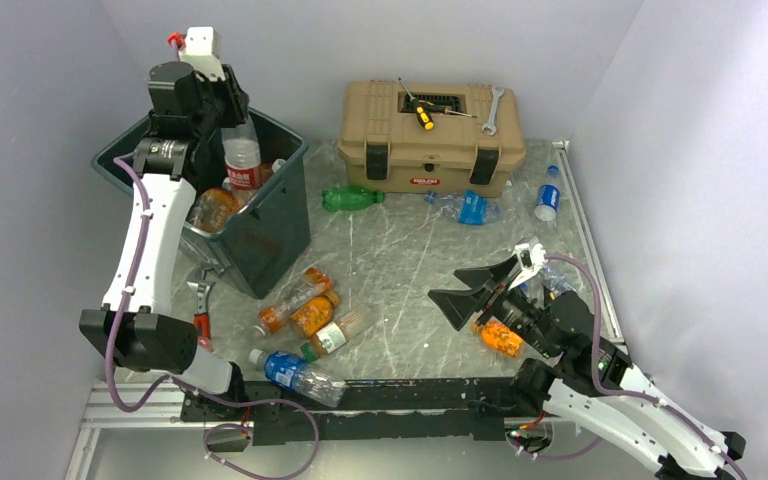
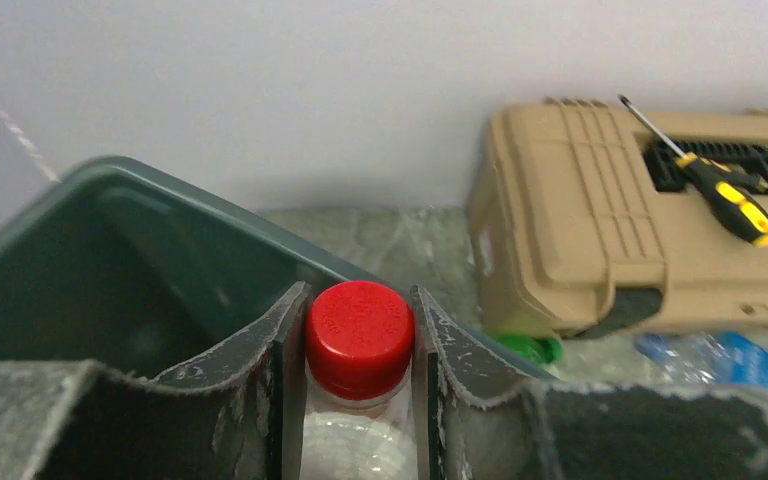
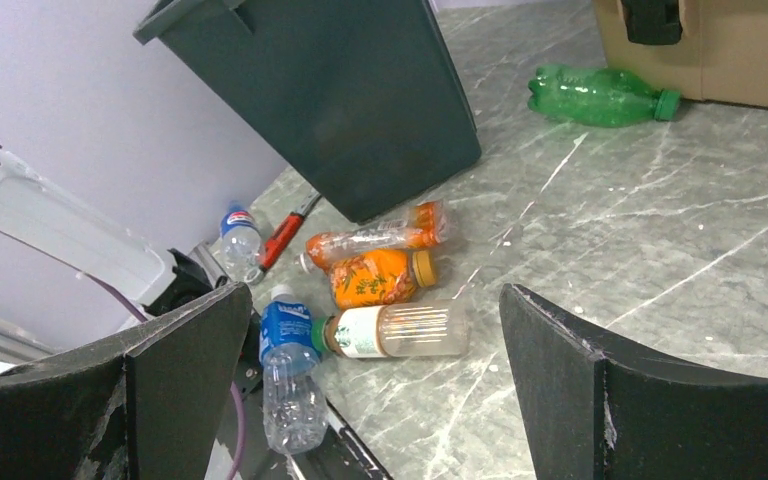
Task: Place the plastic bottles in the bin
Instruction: Place the plastic bottle in the trash bin.
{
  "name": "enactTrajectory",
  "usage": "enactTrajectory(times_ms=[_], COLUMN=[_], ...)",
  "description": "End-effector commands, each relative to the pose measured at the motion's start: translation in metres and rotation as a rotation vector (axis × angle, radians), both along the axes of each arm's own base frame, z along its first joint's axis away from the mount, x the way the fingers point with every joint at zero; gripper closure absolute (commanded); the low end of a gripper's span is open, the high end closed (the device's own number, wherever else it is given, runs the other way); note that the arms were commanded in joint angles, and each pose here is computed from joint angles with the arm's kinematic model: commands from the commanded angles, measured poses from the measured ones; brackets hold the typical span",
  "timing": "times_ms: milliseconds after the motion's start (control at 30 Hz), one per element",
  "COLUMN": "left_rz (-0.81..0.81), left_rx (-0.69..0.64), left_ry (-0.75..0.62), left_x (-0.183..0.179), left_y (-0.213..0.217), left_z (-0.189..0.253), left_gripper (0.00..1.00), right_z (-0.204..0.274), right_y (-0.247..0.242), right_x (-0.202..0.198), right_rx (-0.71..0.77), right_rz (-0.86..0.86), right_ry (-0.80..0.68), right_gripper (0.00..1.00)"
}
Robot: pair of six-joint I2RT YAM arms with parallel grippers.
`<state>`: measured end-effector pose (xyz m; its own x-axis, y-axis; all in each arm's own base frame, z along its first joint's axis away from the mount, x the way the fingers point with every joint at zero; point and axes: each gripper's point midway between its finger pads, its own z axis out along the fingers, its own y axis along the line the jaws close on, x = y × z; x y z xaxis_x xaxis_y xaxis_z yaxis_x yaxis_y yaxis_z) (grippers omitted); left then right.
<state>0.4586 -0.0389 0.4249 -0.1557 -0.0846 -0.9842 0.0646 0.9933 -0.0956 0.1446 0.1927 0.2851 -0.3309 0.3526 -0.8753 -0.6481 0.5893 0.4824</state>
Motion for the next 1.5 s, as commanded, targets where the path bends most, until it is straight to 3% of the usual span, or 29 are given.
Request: enactTrajectory(times_ms=[0,200,400,833,1000,1133,1267,1333,1467], left_rz=[-0.166,-0.193,-0.168,-0.004,0.182,0.381,0.443,0.391,0.036], left_rx=[-0.121,-0.11,-0.077,0.003,0.036,0.076,0.087,0.06,-0.075], left_ry=[-0.033,0.013,0.025,0.212,0.277,0.214,0.11,0.04,-0.134], left_x=[-0.015,-0.021,-0.034,-0.058,-0.065,-0.078,-0.088,-0.091,-0.098], left_y=[-0.036,-0.04,-0.033,0.0,0.032,0.068,0.081,0.072,0.008], left_z=[0.011,-0.028,-0.039,-0.098,-0.107,-0.089,-0.047,-0.02,0.031], left_gripper=[1.0,1.0,1.0,1.0,1.0,1.0,1.0,1.0,1.0], right_z=[0.011,0.003,-0.003,-0.007,-0.005,-0.005,-0.004,-0.003,-0.002], right_y=[0.001,0.0,0.001,0.006,0.005,0.004,0.002,0.002,0.004], right_x=[0.0,0.004,0.008,0.01,0.01,0.009,0.009,0.01,0.011], right_rx=[0.058,0.051,0.025,0.006,0.006,0.011,0.01,0.007,0.006], right_rz=[-0.002,-0.023,-0.036,-0.033,-0.034,-0.034,-0.042,-0.042,-0.039], right_ry=[-0.019,-0.006,0.009,0.03,0.031,0.031,0.028,0.025,0.017], right_gripper=[0.0,0.0,0.0,0.0,0.0,0.0,0.0,0.0,0.0])
